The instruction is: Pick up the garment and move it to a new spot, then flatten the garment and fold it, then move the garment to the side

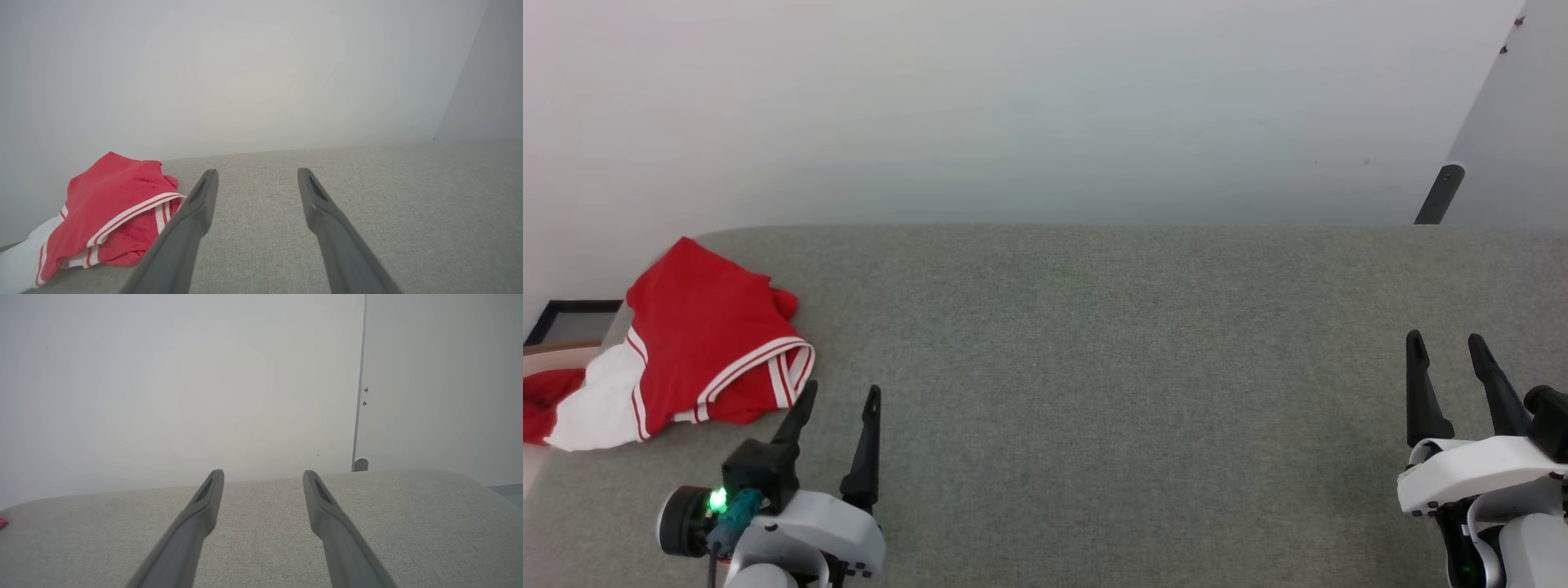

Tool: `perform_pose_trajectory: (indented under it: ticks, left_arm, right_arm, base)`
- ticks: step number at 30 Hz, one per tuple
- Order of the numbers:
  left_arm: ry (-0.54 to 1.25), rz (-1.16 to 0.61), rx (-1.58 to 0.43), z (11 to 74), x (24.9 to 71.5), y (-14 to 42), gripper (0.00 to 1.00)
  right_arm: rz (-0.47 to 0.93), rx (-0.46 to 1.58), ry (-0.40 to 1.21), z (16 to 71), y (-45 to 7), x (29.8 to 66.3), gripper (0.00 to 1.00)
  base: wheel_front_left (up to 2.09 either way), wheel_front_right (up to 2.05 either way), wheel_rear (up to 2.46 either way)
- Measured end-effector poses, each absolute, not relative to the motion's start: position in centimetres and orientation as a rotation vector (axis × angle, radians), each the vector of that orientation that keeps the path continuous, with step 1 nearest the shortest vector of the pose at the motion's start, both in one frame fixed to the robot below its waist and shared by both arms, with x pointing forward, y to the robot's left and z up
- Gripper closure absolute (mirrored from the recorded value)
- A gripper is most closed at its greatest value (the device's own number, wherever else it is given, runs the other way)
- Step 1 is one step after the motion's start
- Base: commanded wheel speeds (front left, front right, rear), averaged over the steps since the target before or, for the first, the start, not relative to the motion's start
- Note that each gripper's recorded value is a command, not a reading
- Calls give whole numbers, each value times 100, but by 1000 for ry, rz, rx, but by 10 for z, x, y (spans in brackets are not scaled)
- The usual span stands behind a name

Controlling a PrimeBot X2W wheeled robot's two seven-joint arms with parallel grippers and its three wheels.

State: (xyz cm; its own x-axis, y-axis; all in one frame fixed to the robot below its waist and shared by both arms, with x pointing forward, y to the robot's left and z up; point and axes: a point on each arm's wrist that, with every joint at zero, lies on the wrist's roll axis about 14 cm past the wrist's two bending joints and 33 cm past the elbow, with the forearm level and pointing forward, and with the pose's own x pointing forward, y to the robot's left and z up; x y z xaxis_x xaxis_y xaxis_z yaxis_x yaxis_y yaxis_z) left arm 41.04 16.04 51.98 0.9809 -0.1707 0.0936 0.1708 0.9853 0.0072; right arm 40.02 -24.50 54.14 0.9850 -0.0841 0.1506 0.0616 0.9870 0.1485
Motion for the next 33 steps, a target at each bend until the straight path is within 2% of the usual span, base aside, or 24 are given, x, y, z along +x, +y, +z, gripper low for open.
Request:
perform_pose_trajectory:
  ticks: [9,14,24,33]
  left_arm:
    - [-96,-174,-21,520,409,158,0]
    - [-97,-109,-44,520,402,178,0]
    - [-77,94,-48,510,359,246,0]
    - [-75,305,-46,505,299,307,0]
  right_arm:
    - [-76,176,-157,540,-244,400,0]
    - [-39,178,-148,537,-231,407,0]
    - [170,181,-116,533,-154,432,0]
    - [386,203,-75,528,-65,442,0]
  base:
    - [0,0,0]
    - [0,0,0]
    - [0,0,0]
    - [0,0,0]
